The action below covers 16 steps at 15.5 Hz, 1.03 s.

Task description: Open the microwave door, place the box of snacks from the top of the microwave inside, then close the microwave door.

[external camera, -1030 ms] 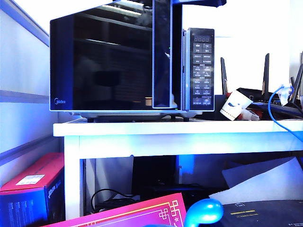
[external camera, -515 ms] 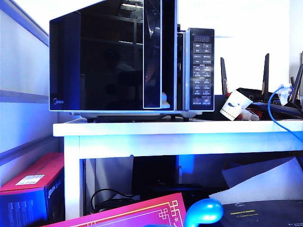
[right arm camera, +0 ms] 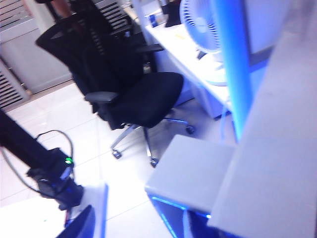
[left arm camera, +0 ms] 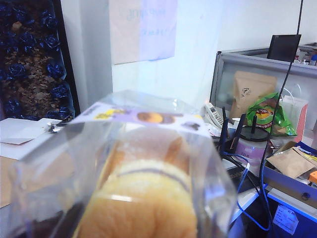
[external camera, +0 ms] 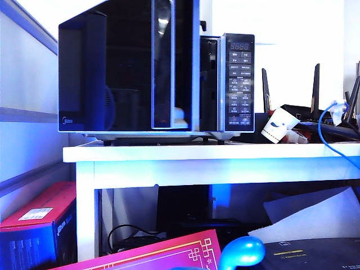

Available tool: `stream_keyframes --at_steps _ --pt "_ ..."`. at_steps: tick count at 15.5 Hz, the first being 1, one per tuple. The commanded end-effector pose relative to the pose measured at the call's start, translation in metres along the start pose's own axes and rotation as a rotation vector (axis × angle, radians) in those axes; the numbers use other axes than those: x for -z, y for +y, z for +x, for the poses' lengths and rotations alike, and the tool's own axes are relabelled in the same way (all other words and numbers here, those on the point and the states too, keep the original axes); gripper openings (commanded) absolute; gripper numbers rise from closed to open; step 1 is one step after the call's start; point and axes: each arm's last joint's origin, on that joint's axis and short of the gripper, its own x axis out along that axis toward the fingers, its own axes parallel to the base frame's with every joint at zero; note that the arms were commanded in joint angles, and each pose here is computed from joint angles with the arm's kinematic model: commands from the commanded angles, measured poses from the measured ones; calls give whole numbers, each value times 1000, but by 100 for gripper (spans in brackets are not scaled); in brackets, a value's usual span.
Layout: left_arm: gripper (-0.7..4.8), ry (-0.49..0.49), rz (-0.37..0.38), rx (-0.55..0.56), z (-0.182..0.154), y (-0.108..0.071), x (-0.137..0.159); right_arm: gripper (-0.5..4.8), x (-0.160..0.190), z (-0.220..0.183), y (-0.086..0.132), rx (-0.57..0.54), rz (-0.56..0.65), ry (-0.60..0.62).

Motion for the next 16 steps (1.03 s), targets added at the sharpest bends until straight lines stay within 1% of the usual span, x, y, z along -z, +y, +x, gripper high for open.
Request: stream_keyframes --at_steps 1,6,8,10,12,13,14,16 --pt "277 -40 10 3 -3 -1 -6 238 -11 0 7 -64 -64 -44" --pt "277 -39 10 3 -3 -1 -6 239 -13 0 10 -120 -65 -50" --pt "277 -39 12 2 -3 -1 -6 239 -18 -3 15 -140 -105 -68" --pt "277 -39 13 2 -3 -1 -6 238 -28 -8 23 -110 -203 -116" --pt "277 -39 13 3 -3 -1 -6 239 -37 -12 23 23 -272 -168" --pt "277 -39 13 2 -3 -1 -6 238 -38 -12 22 88 -283 -185" --pt "277 -39 12 3 -3 -1 -6 238 -42 -14 19 235 -292 -217" --pt "277 -38 12 3 -3 -1 -6 238 -44 -16 12 489 -326 -244"
